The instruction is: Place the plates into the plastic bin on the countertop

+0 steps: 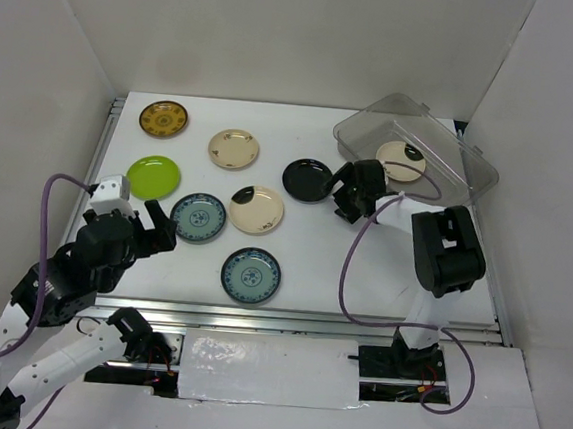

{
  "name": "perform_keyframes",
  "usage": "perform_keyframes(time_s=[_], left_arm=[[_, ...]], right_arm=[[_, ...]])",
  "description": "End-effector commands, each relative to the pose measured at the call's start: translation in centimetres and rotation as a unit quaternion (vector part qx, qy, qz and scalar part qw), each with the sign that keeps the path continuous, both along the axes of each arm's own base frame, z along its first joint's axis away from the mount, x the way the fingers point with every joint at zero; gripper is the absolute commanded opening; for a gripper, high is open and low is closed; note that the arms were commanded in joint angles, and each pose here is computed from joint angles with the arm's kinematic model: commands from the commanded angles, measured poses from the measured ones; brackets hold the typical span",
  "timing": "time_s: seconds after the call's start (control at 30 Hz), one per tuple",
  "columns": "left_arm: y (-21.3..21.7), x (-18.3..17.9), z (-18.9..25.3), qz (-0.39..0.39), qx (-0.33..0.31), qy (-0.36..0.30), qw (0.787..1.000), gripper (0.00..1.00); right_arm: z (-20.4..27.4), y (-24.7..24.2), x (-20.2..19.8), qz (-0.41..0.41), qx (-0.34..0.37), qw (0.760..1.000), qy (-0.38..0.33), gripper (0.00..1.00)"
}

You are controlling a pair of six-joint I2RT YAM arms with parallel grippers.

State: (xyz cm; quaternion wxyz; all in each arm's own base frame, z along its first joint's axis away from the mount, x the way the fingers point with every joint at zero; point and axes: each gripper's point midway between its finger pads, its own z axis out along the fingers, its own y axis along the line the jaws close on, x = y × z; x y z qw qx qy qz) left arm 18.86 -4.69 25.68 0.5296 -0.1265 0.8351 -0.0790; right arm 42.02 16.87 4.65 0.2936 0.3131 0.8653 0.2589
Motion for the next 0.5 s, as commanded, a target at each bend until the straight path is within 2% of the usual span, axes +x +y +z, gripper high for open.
perform_keyframes(time_s=[0.0,0.1,0.17,0.2,0.23,0.3,0.33,0.43,0.47], left_arm=[[0.2,0.1,0.9,0.005,-0.011,-0.024,1.0,0.99],[0.4,0.0,1.0,0.007,-0.014,-0.028,0.999,0.99],[0.4,-0.1,1.1,0.006,-0.016,-0.03,0.999,0.99],[0.4,-0.1,1.1,0.006,-0.016,-0.031,0.999,0.99],[0.4,-0.1,1.1,0.005,-0.016,-0.031,0.999,0.99],[0.4,-0.2,1.4,0.004,-0.02,-0.035,0.999,0.99],[0.4,-0.2,1.3,0.004,-0.019,-0.034,0.999,0.99],[0.4,-0.2,1.4,0.004,-0.02,-0.035,0.999,0.99],[0.4,-0.2,1.4,0.003,-0.019,-0.035,0.999,0.99]], right_arm=[[2.5,1.3,4.3,-0.013,0.039,0.998,-0.047,0.96],[0.1,1.2,4.8,-0.04,0.042,0.998,-0.004,0.92],[-1.1,1.2,5.1,-0.048,0.041,0.998,0.01,0.83],[-2.0,1.3,5.1,-0.052,0.042,0.998,0.021,0.78],[-2.3,1.4,5.0,-0.051,0.04,0.997,0.029,0.67],[-1.7,1.5,5.3,-0.056,0.035,0.998,0.024,0.56],[-1.7,1.5,5.2,-0.057,0.032,0.998,0.026,0.48],[-1.5,1.8,5.2,-0.051,0.033,0.998,0.025,0.29],[-1.5,1.8,5.2,-0.05,0.033,0.998,0.025,0.27]])
